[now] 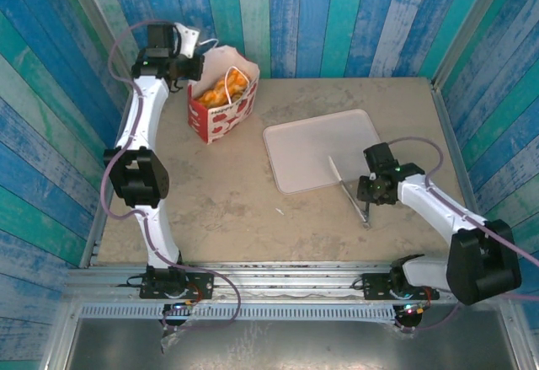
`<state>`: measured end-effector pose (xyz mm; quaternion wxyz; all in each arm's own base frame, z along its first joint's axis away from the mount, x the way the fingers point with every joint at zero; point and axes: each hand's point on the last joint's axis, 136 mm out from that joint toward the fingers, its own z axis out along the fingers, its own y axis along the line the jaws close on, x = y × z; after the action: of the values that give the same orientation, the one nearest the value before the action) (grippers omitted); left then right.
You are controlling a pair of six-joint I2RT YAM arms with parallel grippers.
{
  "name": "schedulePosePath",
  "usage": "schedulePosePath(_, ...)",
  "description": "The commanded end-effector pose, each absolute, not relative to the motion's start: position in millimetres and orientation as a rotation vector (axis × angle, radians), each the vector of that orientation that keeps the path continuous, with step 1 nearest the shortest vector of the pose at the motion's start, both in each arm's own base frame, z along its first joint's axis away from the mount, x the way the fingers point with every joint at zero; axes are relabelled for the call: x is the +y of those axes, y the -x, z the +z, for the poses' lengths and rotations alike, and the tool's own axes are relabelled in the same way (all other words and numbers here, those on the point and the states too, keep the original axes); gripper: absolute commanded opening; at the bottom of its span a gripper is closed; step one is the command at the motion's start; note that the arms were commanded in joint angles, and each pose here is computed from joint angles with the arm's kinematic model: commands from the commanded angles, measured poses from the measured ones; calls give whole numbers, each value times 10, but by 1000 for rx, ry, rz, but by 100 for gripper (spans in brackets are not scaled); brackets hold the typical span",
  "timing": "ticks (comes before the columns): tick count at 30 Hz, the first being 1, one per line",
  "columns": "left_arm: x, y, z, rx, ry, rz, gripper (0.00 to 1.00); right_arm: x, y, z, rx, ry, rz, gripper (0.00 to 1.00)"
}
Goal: Take the fake bread out of the paper bag
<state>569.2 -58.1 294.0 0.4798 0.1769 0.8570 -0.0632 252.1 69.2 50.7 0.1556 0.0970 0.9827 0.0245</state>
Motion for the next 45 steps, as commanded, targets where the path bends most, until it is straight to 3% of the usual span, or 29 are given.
schedulePosePath(1, -690, -5392, 3979, 1804, -489, -45, 0, 830, -2550, 430, 2810, -283, 117, 4)
schedulePosePath(14, -760, -5142, 4310, 1593, -497, 47, 0, 1065, -2526, 194, 2874, -192, 67, 18)
schedulePosePath(29, -867, -4935, 3967, 1594, -543, 16, 0, 965, -2333, 223, 2837, -234, 79, 59)
schedulePosePath(40, -1151, -4690, 3850, 1557, -612, -55, 0, 1020, -2204, 409, 2743, -186, 144, 79)
schedulePosePath(43, -1213, -4622, 3856, 1547, -610, -77, 0, 1089, -2164, 428, 2723, -147, 169, 100)
schedulePosePath(45, -1239, -4589, 3831, 1544, -610, -88, 0, 1126, -2151, 415, 2717, -132, 179, 100)
